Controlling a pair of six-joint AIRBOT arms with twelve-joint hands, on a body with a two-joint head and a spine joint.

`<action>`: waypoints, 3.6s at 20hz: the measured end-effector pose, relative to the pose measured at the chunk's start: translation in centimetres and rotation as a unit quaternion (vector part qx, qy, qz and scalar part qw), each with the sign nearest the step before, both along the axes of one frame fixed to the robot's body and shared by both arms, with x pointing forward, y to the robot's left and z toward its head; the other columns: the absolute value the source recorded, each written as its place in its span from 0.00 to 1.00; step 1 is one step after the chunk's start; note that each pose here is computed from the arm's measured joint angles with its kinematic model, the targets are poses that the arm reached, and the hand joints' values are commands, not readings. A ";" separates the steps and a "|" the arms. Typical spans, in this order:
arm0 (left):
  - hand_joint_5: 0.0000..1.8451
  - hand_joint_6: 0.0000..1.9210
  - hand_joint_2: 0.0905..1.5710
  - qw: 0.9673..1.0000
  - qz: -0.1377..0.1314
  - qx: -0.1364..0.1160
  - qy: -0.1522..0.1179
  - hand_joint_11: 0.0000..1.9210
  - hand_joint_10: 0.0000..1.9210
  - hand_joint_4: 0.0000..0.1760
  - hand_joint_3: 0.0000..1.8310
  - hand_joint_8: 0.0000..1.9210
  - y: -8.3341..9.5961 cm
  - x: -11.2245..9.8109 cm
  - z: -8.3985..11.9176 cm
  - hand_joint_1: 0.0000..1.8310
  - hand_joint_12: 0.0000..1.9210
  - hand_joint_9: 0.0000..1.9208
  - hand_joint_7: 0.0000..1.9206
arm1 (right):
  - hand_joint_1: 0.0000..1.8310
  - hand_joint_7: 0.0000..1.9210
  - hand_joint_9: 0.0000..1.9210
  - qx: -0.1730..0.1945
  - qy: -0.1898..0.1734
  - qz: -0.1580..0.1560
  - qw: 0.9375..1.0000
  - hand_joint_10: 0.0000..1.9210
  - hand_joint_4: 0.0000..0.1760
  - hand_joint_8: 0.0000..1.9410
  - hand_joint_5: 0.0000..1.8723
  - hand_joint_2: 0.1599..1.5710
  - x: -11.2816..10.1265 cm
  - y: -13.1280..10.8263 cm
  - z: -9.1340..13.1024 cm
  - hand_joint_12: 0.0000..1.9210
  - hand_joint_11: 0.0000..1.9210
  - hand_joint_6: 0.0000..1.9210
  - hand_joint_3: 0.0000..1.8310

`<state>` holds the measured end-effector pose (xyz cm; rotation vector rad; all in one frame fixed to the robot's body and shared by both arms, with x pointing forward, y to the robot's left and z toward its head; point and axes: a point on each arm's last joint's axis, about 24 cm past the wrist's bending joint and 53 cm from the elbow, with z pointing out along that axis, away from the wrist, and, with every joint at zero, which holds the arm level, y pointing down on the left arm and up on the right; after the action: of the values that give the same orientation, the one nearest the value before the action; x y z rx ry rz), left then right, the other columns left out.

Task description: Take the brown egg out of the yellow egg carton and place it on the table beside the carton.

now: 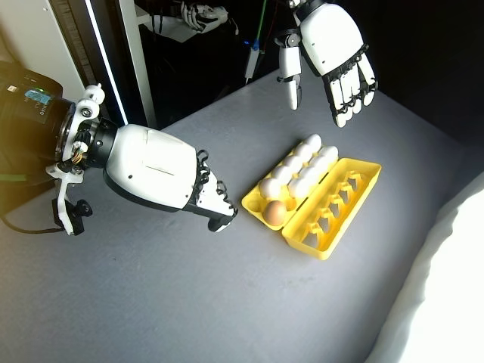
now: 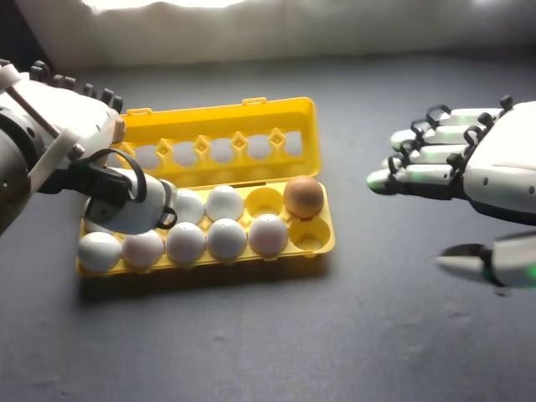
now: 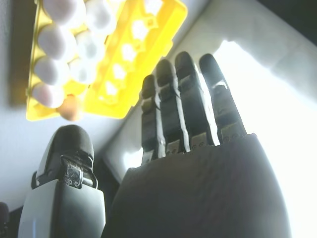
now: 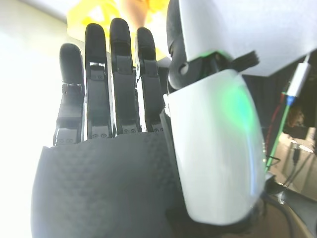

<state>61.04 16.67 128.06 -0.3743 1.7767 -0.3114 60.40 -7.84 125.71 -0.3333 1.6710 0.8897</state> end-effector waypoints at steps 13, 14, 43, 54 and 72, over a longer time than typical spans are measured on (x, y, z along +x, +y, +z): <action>0.15 0.00 0.80 1.000 -0.001 -0.001 0.002 0.00 0.00 0.00 0.00 0.00 0.0 0.0 0.0 0.00 0.27 0.12 0.14 | 0.60 0.08 0.06 0.025 0.004 -0.003 1.000 0.01 0.00 0.00 0.07 0.65 2.5 1.8 0.7 0.12 0.00 0.00 0.00; 0.15 0.00 0.80 1.000 0.001 0.000 0.002 0.00 0.00 0.00 0.00 0.00 0.1 0.0 -0.1 0.00 0.27 0.13 0.15 | 0.67 0.08 0.06 0.024 0.000 0.000 1.000 0.01 0.00 0.00 0.11 0.63 2.9 2.3 0.8 0.24 0.00 0.01 0.00; 0.19 0.00 0.81 1.000 -0.002 0.000 0.008 0.00 0.00 0.00 0.00 0.00 -0.1 -0.1 -0.3 0.03 0.32 0.17 0.20 | 0.68 0.30 0.11 0.067 -0.018 0.027 0.997 0.37 0.00 0.01 0.29 0.72 8.2 10.4 1.9 0.64 0.00 0.01 0.00; 0.20 0.00 0.81 1.000 -0.002 0.000 0.008 0.00 0.00 0.00 0.00 0.00 -0.1 -0.1 -0.2 0.03 0.34 0.19 0.21 | 0.71 0.31 0.12 0.063 0.003 0.018 0.998 0.39 0.00 0.01 0.30 0.70 9.5 11.1 -1.0 0.68 0.00 0.01 0.00; 0.20 0.00 0.81 1.000 -0.002 0.000 0.008 0.00 0.00 0.00 0.00 0.00 -0.1 -0.1 -0.3 0.01 0.33 0.19 0.21 | 0.73 0.32 0.12 0.073 -0.001 0.018 0.997 0.44 0.00 0.01 0.31 0.70 10.1 12.1 -1.5 0.72 0.00 0.01 0.00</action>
<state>60.93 16.61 127.80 -0.3745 1.7936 -0.3115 70.50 4.26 124.24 -0.2639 1.5924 1.0322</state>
